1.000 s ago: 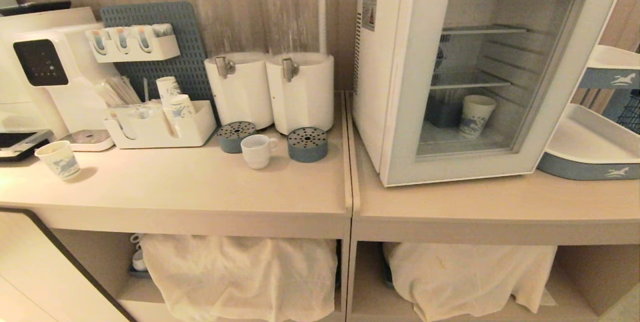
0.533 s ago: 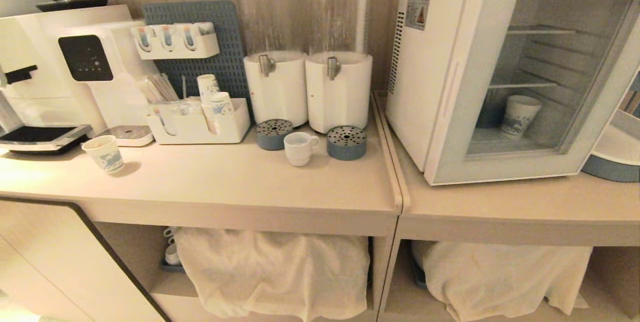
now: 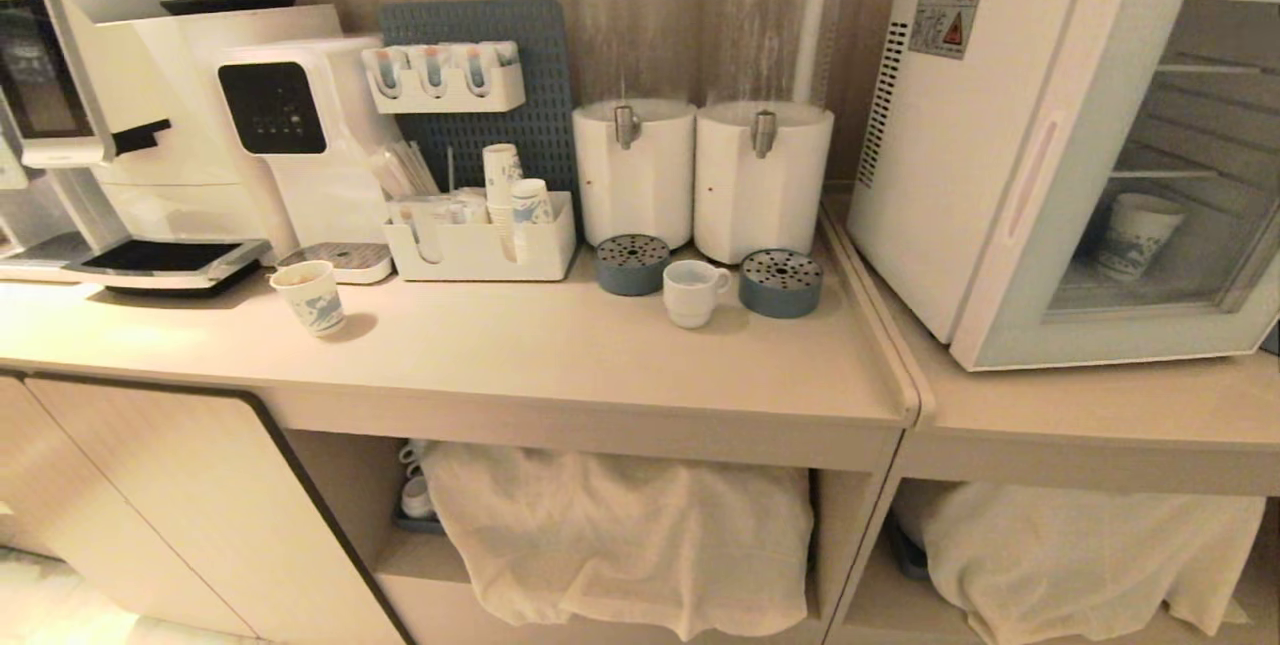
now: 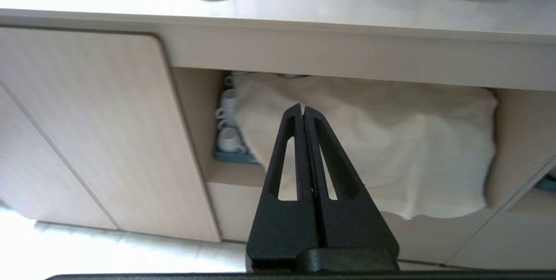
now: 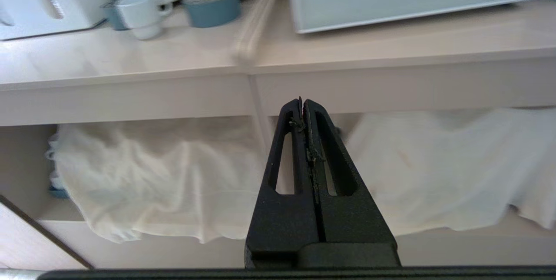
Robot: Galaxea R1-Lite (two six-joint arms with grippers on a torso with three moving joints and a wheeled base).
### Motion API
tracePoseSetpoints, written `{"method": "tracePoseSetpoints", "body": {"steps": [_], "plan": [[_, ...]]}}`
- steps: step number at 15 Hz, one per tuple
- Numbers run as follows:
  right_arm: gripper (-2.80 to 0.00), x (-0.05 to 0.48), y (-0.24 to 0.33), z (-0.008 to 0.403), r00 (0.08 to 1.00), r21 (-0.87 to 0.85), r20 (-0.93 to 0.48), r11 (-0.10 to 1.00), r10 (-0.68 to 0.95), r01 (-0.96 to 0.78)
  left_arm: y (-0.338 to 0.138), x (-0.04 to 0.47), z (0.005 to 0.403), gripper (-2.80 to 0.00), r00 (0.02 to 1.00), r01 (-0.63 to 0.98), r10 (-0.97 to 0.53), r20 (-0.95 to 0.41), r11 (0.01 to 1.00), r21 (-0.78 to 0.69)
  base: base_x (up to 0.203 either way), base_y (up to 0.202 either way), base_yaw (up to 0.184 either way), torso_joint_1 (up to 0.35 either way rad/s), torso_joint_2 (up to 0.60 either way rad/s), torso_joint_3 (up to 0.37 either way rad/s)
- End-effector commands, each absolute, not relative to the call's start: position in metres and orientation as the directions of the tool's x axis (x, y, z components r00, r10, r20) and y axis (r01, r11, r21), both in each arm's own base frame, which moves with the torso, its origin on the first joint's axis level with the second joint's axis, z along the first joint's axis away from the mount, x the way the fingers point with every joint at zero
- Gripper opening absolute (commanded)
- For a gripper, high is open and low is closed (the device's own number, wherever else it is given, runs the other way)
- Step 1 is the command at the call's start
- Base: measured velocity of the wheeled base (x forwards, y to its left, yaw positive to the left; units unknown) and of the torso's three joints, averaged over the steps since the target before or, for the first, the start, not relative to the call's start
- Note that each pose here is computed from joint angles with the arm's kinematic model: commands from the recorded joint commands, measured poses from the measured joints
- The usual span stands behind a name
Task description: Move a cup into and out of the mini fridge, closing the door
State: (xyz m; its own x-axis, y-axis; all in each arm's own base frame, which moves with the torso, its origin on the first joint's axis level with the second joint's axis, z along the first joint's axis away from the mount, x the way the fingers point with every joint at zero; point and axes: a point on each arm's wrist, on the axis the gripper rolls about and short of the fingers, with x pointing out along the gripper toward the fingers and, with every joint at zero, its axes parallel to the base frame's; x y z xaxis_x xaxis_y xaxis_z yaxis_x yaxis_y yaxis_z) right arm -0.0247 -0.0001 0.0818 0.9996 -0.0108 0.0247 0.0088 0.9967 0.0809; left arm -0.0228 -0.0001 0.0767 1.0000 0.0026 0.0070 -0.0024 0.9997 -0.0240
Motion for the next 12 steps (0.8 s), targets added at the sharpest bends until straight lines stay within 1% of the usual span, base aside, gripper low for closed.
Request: {"method": "tracePoseSetpoints", "body": {"steps": [1, 12], "plan": [[-2.80, -0.0246, -0.0001, 0.0817, 1.000, 0.081, 0.022, 0.997, -0.011, 0.009, -0.0001, -0.0228, 0.0767, -2.80, 1.000, -0.003, 0.003, 0.007, 1.000, -0.025, 0.000, 0.192, 0.006, 0.001, 0.00, 0.001], [-2.80, -0.0246, -0.0001, 0.0818, 1.000, 0.081, 0.023, 0.997, -0.011, 0.009, -0.0001, -0.0227, 0.0763, -2.80, 1.000, -0.003, 0.003, 0.006, 1.000, -0.025, 0.000, 0.194, 0.009, 0.002, 0.00, 0.000]]}}
